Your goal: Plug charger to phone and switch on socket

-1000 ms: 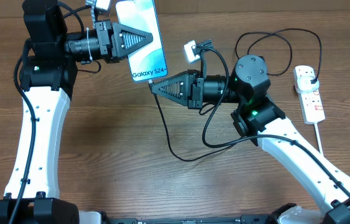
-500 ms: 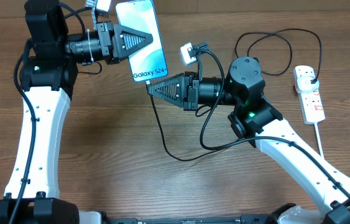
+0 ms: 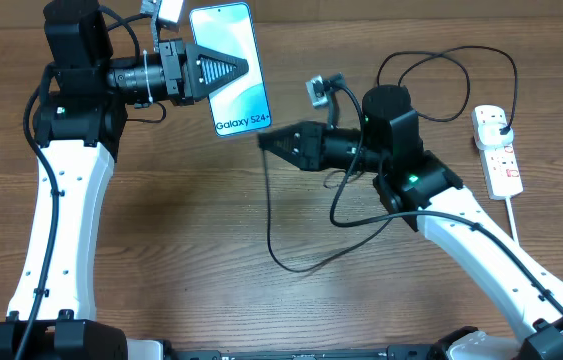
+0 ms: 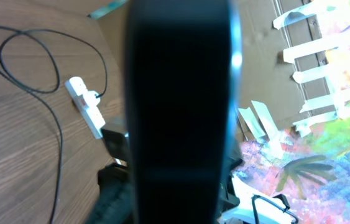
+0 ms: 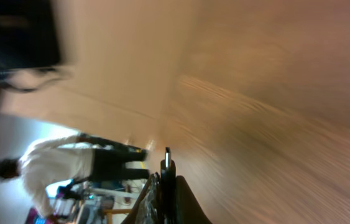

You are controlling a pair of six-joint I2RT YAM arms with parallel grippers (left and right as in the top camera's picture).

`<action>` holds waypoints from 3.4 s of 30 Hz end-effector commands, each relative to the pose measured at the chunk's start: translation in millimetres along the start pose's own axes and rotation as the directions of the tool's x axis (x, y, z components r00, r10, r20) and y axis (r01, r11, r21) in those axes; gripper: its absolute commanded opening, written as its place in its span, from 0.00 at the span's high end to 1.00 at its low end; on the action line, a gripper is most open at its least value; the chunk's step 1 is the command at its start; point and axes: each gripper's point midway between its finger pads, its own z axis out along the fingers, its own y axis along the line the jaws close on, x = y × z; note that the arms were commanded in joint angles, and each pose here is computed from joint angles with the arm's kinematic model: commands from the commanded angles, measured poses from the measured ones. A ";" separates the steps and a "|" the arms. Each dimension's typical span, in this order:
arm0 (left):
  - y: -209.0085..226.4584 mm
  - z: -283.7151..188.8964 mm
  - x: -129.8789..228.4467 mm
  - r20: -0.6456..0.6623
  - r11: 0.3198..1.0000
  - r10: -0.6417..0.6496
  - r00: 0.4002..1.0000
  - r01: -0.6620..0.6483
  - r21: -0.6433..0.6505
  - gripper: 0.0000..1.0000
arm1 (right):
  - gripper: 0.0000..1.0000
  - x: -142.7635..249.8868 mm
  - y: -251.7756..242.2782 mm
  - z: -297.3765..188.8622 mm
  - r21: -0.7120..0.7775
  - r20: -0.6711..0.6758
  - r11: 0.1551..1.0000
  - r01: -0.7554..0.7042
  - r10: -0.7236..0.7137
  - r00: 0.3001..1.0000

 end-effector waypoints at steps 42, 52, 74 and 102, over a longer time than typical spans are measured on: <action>96.8 -34.0 39.3 0.096 0.835 -0.119 0.988 0.152 -0.529 0.96 | 0.80 109.0 -280.5 -102.8 0.940 -0.122 0.341 0.010 0.311 0.943; 96.8 -34.0 40.0 0.095 0.834 -0.124 0.988 0.155 -0.529 0.96 | 0.75 120.0 -277.2 -106.2 0.941 -0.139 0.339 0.011 0.355 0.924; 96.8 -33.9 40.1 0.095 0.835 -0.124 0.988 0.155 -0.528 0.96 | 0.89 122.6 -276.3 -107.0 0.941 -0.142 0.338 0.011 0.366 0.920; 36.9 -16.5 34.5 0.021 0.962 0.001 1.000 0.005 -0.274 0.96 | 0.96 82.2 -103.5 -49.7 0.216 -0.317 0.976 0.017 0.054 0.947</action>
